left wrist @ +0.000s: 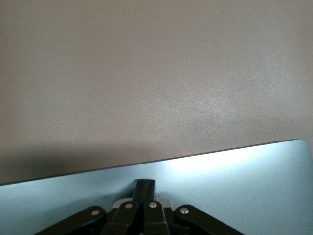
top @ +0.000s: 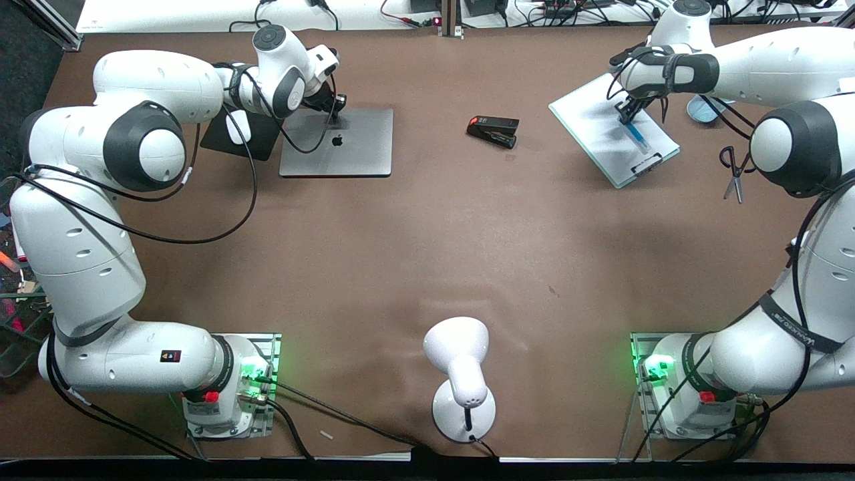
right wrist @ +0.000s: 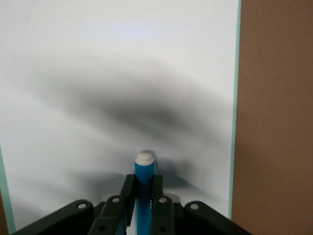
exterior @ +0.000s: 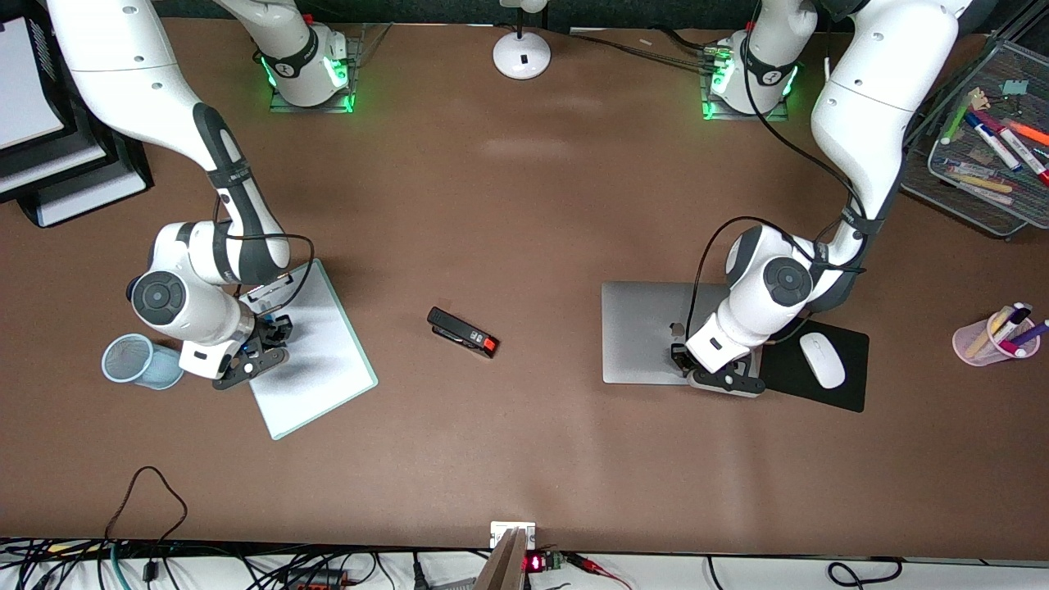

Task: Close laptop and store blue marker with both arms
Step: 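Press the laptop lid shut with the left gripper, then carry the marker to the pen cup while the left gripper withdraws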

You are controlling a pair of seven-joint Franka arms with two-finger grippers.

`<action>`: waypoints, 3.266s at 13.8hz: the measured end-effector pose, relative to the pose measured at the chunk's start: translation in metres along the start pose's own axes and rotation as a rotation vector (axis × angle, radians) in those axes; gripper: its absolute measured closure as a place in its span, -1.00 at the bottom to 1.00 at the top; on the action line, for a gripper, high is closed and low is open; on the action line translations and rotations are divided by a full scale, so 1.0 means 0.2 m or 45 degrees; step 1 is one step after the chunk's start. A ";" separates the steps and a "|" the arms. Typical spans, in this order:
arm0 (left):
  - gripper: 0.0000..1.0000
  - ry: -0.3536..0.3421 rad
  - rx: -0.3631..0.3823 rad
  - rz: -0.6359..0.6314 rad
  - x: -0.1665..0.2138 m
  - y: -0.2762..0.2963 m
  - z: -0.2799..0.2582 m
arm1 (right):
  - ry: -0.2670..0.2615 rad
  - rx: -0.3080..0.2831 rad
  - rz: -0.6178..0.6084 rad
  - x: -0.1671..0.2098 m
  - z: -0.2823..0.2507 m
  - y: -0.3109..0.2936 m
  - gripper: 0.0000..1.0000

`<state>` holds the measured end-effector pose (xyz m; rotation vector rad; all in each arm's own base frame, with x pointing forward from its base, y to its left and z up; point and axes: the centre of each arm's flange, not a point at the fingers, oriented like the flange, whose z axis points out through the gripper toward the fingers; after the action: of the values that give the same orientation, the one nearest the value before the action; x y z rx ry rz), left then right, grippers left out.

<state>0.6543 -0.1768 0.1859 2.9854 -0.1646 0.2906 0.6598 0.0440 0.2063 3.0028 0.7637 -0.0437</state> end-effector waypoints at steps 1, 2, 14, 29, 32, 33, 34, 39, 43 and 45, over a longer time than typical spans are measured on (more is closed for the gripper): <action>0.98 0.001 0.000 0.000 0.00 0.00 0.00 | 0.015 -0.007 -0.002 0.02 -0.03 0.00 0.65; 0.98 0.001 0.000 0.000 0.00 0.00 0.00 | 0.035 -0.015 -0.004 0.03 -0.08 0.01 0.65; 0.96 -0.159 0.108 0.025 0.11 0.04 -0.51 | 0.280 -0.099 -0.449 -0.12 -0.69 0.43 0.65; -1.00 -0.440 0.249 0.047 -0.15 0.16 -1.58 | 0.798 0.308 -0.908 -0.47 -0.89 1.00 0.65; -1.00 -0.472 0.225 0.039 -0.19 0.05 -1.73 | 0.861 0.371 -0.976 -0.53 -0.88 1.10 0.65; -1.00 -0.476 0.227 0.040 -0.21 0.02 -1.77 | 0.894 0.390 -0.996 -0.56 -0.86 1.13 0.65; -1.00 -0.474 0.227 0.047 -0.21 -0.01 -1.81 | 0.936 0.402 -1.016 -0.58 -0.84 1.16 0.65; -1.00 -0.440 0.207 0.045 -0.23 -0.17 -1.95 | 1.061 0.407 -1.037 -0.68 -0.74 1.29 0.65; -1.00 -0.393 0.178 -0.105 -0.25 -0.57 -2.06 | 1.155 0.407 -1.001 -0.70 -0.65 1.39 0.65; -1.00 -0.346 0.165 -0.150 -0.24 -0.70 -2.08 | 1.177 0.410 -0.993 -0.72 -0.60 1.42 0.65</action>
<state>0.5487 0.0256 0.5626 3.1348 0.0030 -0.1234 0.6721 -0.2682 0.3407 2.6329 2.0946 1.3556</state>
